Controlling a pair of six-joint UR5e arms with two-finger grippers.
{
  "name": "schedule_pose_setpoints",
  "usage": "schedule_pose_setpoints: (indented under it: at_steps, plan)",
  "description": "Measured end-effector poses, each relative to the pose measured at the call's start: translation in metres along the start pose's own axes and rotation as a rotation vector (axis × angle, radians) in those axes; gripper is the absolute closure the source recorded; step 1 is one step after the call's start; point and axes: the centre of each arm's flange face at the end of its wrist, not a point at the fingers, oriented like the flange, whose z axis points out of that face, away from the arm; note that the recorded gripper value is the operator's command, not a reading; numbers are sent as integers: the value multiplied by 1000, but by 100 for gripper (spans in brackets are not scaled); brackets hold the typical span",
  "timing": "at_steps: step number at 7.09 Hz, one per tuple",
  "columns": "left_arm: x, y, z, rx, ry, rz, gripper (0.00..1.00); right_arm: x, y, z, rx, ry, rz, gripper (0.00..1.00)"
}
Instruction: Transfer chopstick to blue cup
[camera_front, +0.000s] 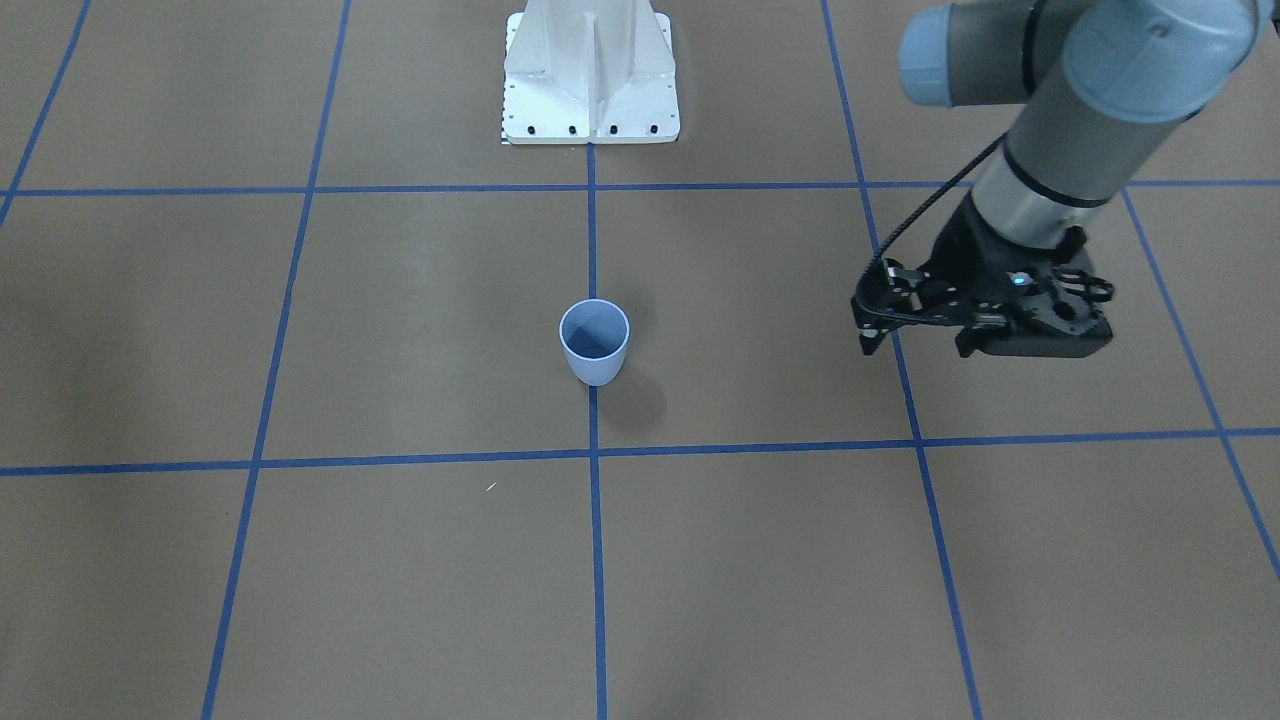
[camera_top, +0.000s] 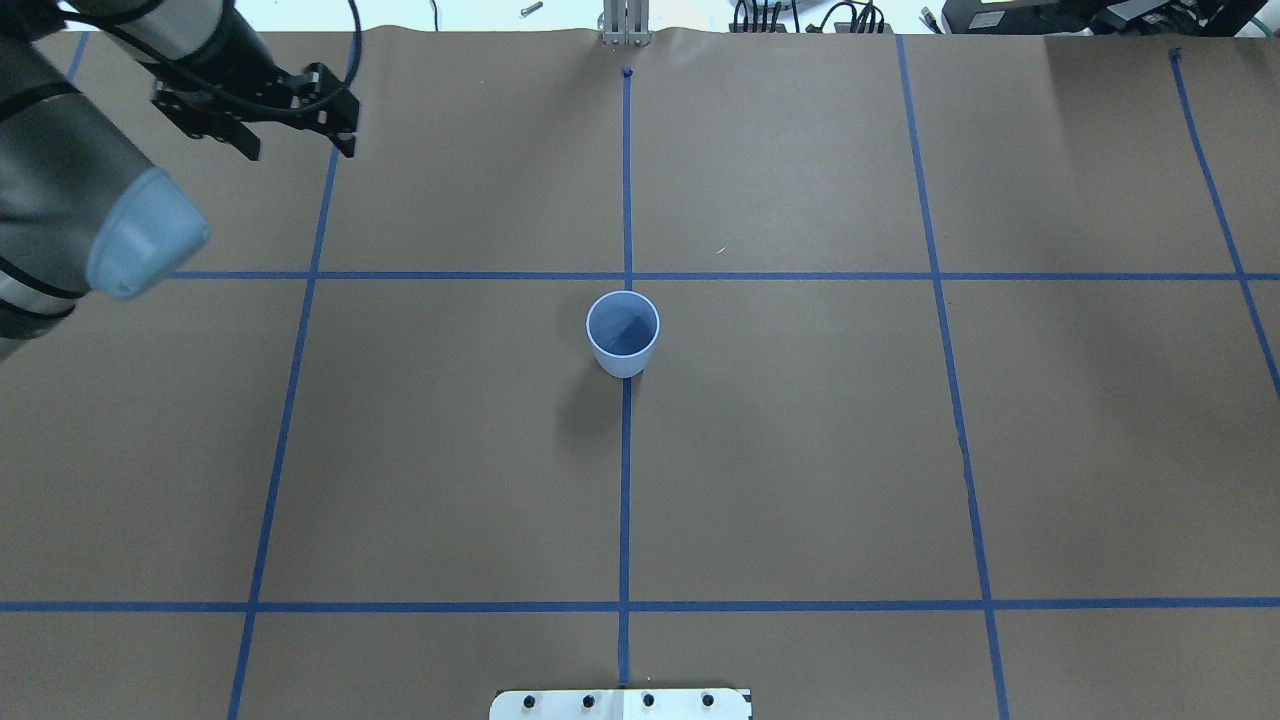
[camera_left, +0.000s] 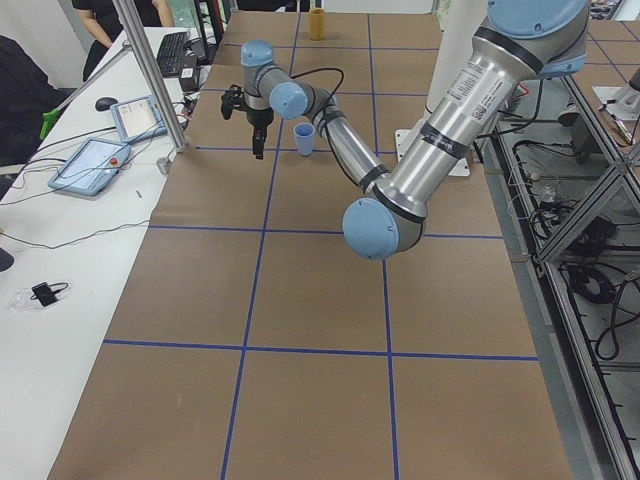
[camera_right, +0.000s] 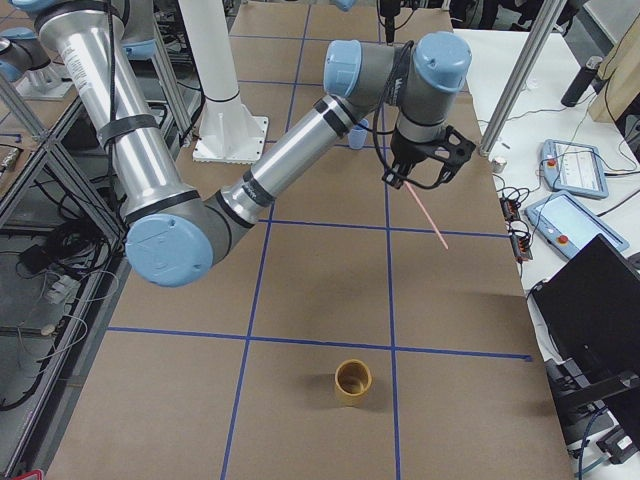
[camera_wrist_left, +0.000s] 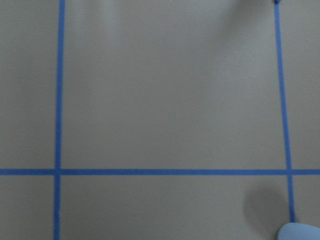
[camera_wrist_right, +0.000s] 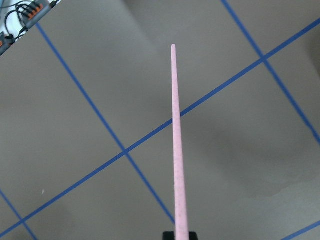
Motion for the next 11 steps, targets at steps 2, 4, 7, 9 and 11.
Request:
schedule_pose_setpoints:
  at_steps: [2, 4, 7, 9, 11]
  plan:
    - [-112, -26, -2, -9, -82, 69, 2, -107, 60, 22, -88, -59, -4, 100]
    - [-215, -30, -7, -34, -128, 176, 2, -181, 128, 58, -144, -84, -26, 100]
    - [-300, -23, -4, -73, -153, 258, 2, -255, 238, 130, -216, -107, -14, 100]
    - [-317, -19, 6, -89, -156, 248, 2, -292, 315, 168, -244, -103, -65, 100]
    - [-329, -20, 17, -88, -157, 250, 2, -310, 359, 207, -252, -116, -152, 100]
